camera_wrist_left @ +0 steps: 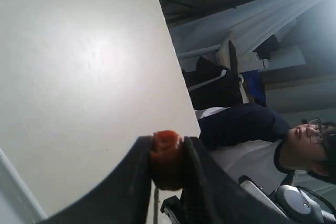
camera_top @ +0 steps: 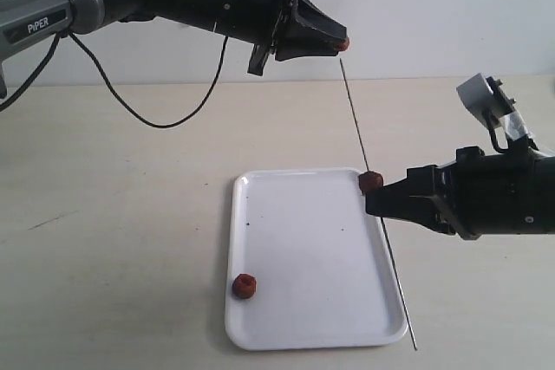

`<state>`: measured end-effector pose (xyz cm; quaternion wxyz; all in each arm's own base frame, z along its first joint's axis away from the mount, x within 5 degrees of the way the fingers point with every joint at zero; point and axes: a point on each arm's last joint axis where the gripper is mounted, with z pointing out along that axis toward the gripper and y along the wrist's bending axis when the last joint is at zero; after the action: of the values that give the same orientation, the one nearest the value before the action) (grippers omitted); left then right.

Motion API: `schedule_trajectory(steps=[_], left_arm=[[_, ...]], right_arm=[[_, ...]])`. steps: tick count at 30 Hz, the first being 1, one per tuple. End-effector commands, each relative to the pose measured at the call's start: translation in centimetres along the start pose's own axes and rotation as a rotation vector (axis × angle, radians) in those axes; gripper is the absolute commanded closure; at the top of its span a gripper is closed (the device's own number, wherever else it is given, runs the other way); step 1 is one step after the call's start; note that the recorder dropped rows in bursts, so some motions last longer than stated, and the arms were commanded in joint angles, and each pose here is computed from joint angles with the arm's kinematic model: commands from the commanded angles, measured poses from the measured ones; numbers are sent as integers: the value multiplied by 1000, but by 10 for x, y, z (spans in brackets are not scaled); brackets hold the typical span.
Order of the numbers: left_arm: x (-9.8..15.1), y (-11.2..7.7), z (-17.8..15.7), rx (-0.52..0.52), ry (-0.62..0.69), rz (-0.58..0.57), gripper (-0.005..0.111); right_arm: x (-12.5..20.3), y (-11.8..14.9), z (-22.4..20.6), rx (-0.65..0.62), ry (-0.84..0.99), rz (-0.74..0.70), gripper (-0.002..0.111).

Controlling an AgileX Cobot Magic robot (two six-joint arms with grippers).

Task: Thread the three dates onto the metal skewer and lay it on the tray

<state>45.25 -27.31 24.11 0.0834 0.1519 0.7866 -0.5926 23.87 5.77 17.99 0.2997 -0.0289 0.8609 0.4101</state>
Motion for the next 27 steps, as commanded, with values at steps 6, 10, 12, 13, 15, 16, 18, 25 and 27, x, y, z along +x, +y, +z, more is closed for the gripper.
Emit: schedule_trajectory(steps=[6,10,12,13,15,16,18,25,27], left_arm=[[6,-13,11,19,26,61,86],[6,-14,12,20,27,82,86],[6,-13,12,14,29,86,86],[7,-12,12,3,33,91,86],[7,-10,12,-17,41,99,86],[8,-9,12,-30,46,104,86],[8,-8,12,-44,52,110,86],[8,-7,11,-47,51,110,86],[8,-7,11,-47,51,110,86]], right_arm=[[-1,0,-2,1,-15,-18,108],[-1,0,-2,1,-15,-18,108],[-1,0,-2,1,-15,-18,108],[-1,0,-2,2,-15,-20,108],[-1,0,-2,2,-15,-20,108],[-1,0,-2,2,-15,-20,108],[-1,0,-2,2,-15,-20,108],[-1,0,-2,4,-15,-22,108],[0,0,-2,4,-10,-29,108]])
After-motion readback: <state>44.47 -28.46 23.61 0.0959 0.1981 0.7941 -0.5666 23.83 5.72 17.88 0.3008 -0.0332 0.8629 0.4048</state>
